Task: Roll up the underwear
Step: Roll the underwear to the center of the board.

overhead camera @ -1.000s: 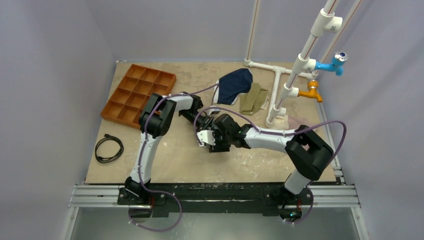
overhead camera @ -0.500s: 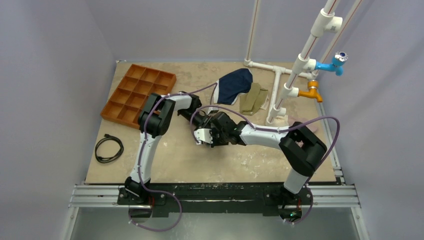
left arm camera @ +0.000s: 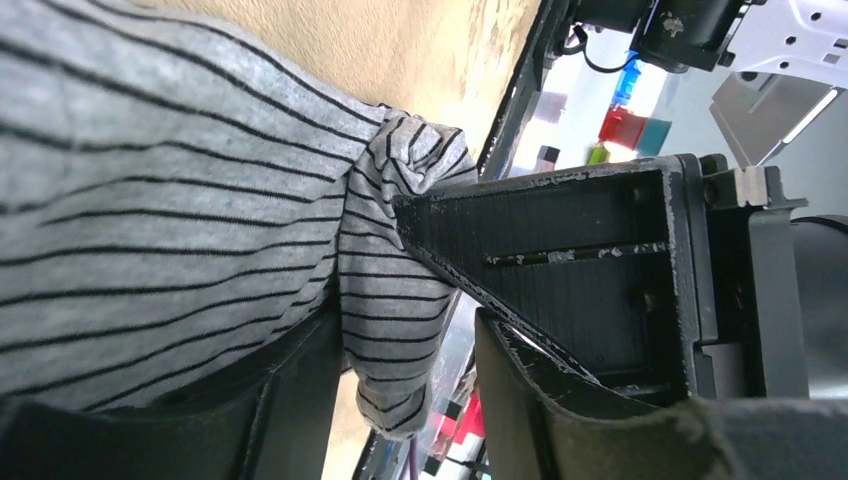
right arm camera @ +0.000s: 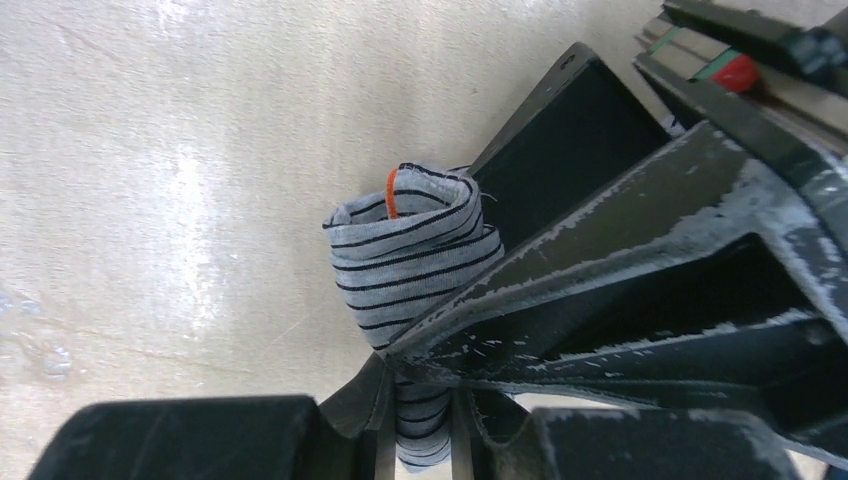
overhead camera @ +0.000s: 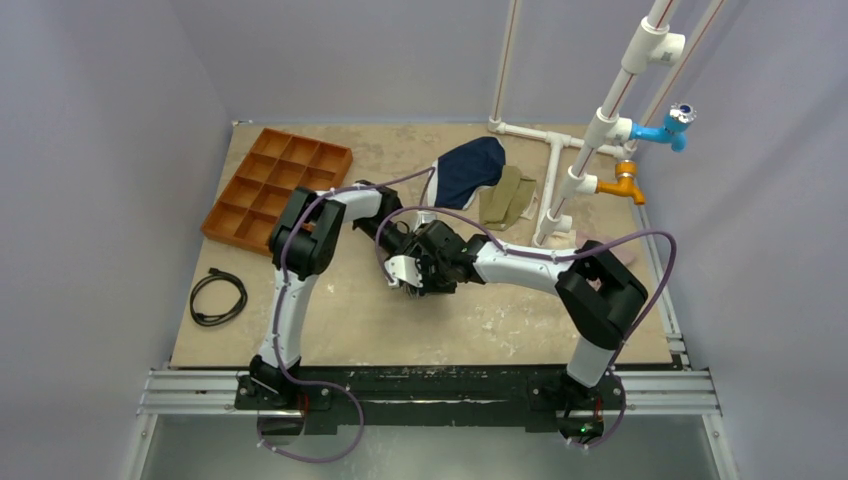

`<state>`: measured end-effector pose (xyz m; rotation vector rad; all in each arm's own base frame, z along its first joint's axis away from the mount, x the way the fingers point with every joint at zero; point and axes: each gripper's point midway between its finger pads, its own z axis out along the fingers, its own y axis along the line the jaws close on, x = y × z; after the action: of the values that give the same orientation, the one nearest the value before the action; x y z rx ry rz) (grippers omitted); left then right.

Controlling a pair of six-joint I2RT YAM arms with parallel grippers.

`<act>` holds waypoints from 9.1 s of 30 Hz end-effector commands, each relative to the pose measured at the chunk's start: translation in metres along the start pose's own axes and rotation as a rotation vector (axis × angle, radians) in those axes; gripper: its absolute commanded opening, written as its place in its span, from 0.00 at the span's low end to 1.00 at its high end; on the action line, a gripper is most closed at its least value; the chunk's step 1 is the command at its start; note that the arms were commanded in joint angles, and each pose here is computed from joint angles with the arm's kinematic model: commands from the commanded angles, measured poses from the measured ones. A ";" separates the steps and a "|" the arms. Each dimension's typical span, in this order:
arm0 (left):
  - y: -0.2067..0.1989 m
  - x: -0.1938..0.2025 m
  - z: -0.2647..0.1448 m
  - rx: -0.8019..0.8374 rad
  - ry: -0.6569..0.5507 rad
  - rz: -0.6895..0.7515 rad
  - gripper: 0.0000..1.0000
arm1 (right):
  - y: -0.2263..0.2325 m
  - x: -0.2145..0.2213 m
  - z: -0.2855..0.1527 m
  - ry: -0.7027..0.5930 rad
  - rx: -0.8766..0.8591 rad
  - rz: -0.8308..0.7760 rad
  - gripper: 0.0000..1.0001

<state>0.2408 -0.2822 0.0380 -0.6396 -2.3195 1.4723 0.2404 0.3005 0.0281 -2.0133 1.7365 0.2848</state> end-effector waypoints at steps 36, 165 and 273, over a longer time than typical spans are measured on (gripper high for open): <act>0.013 0.055 -0.176 -0.504 -0.266 0.082 0.58 | 0.099 0.016 0.021 0.222 -0.561 0.160 0.00; -0.012 0.029 0.046 -0.823 -0.068 0.883 0.52 | 0.059 0.037 0.055 0.276 -0.878 0.416 0.02; -0.003 0.028 0.089 -0.572 -0.083 0.939 0.00 | -0.006 0.057 -0.003 0.145 -0.553 0.728 0.47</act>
<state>0.1749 -0.3385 0.0239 -2.1093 -2.6748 1.0406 0.1973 0.2347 0.0234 -1.6536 2.9640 1.1132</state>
